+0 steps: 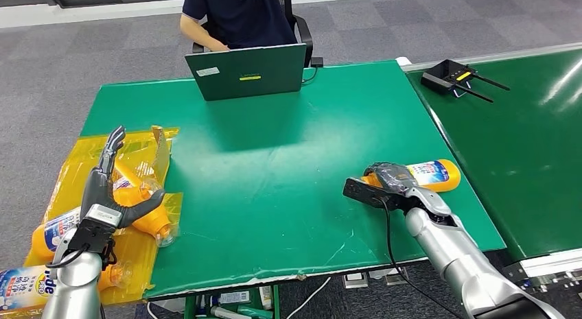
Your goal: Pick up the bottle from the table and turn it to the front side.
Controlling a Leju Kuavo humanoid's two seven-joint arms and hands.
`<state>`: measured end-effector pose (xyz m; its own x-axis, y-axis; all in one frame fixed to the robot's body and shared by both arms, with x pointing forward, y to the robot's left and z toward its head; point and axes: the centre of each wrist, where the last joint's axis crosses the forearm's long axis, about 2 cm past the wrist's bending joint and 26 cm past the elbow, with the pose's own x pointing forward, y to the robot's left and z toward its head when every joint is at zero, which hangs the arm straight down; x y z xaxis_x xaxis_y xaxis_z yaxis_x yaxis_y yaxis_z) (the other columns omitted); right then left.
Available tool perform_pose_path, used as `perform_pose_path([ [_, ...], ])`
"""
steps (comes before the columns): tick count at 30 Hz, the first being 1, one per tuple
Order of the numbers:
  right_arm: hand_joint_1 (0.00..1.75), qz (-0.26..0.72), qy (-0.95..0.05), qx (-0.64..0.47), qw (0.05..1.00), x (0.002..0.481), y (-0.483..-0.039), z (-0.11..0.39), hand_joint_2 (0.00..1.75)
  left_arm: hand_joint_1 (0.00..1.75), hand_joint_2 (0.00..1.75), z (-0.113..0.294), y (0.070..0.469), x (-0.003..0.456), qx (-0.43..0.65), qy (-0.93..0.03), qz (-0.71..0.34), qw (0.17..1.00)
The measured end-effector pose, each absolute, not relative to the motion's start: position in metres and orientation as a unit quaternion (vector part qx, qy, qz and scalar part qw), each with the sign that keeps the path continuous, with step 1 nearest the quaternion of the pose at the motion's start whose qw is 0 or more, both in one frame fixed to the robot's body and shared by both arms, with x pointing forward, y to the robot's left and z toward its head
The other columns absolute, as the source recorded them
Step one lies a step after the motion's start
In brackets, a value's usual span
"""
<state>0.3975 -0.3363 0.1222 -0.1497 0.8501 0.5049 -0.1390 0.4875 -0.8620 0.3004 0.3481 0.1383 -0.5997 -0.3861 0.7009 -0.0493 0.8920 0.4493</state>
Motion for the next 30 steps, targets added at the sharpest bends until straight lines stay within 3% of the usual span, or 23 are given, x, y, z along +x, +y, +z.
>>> perform_pose_path([
  [20, 1.75, 0.351, -0.726, -0.241, 0.54, 0.406, -0.301, 0.144, 1.75, 0.0, 1.75, 0.136, 0.343, 0.306, 0.118, -0.874, -0.188, 0.433],
  [25, 1.75, 0.304, -0.78, -0.219, 0.501, 0.424, -0.27, 0.192, 1.75, 0.0, 1.75, 0.141, 0.335, 0.325, 0.108, -0.877, -0.179, 0.433],
  [30, 1.75, 0.294, -0.794, -0.212, 0.487, 0.425, -0.262, 0.203, 1.75, 0.0, 1.75, 0.138, 0.331, 0.326, 0.101, -0.876, -0.179, 0.436],
])
